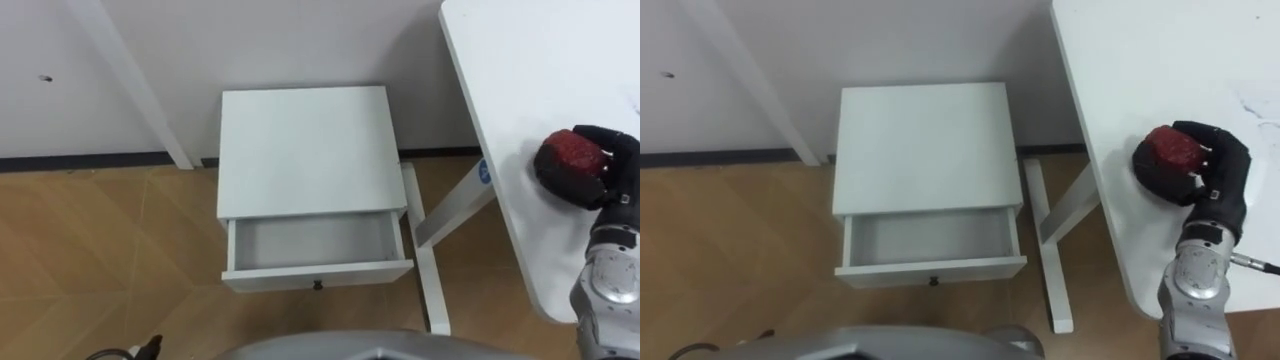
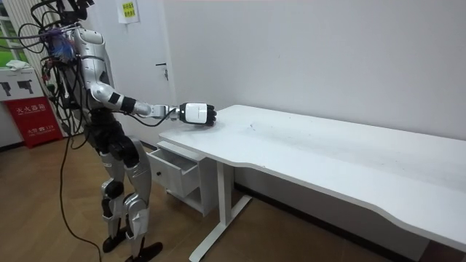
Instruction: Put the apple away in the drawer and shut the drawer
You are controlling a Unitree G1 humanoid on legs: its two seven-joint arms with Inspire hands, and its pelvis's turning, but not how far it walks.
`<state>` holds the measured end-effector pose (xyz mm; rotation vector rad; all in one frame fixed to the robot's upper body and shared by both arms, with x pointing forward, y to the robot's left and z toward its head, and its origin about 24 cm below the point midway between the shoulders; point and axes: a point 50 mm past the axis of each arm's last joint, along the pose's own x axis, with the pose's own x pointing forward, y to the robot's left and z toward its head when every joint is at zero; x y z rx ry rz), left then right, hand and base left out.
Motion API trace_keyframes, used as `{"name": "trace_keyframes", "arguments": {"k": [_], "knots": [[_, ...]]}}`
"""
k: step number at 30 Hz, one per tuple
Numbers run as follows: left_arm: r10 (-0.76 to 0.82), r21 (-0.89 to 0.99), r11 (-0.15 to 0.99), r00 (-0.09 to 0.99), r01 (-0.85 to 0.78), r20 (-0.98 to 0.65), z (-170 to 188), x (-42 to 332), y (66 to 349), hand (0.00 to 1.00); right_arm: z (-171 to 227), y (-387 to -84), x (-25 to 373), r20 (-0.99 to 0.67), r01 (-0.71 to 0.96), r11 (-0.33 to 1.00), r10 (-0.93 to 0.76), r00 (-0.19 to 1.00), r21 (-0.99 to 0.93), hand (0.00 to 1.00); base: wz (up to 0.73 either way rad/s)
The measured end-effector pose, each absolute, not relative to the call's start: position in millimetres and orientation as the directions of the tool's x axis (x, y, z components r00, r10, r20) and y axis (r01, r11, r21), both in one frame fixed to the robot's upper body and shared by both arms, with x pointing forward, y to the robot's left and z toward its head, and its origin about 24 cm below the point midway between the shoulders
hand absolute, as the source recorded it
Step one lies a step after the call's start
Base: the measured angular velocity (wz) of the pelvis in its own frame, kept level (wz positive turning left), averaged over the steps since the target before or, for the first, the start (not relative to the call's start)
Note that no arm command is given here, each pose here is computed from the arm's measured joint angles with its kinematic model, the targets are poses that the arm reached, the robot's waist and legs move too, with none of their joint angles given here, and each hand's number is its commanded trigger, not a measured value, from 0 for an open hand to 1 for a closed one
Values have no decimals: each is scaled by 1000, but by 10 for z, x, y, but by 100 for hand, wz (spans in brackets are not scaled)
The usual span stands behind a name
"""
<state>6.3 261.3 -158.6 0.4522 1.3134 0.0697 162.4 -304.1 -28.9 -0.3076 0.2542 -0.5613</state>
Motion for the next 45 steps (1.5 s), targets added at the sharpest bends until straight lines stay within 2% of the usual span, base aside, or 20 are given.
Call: {"name": "trace_keyframes", "arguments": {"k": [20,30,38,45], "knots": [[277,337,913,257,229,-926,-1601,113,2585,0,-239,-2963,1731,-156,417,848,-483,861,-326,100,0],[267,331,914,268,234,-926,-1605,194,2579,0,-198,-2651,1885,-178,207,934,-265,948,-293,100,0],[250,338,898,307,280,-918,-1602,367,2553,0,-183,-2472,1940,-190,66,939,-137,972,-339,100,3],[230,333,894,332,299,-915,-1596,489,2531,0,-348,-2045,1915,-317,-251,914,147,937,-320,100,11]]}}
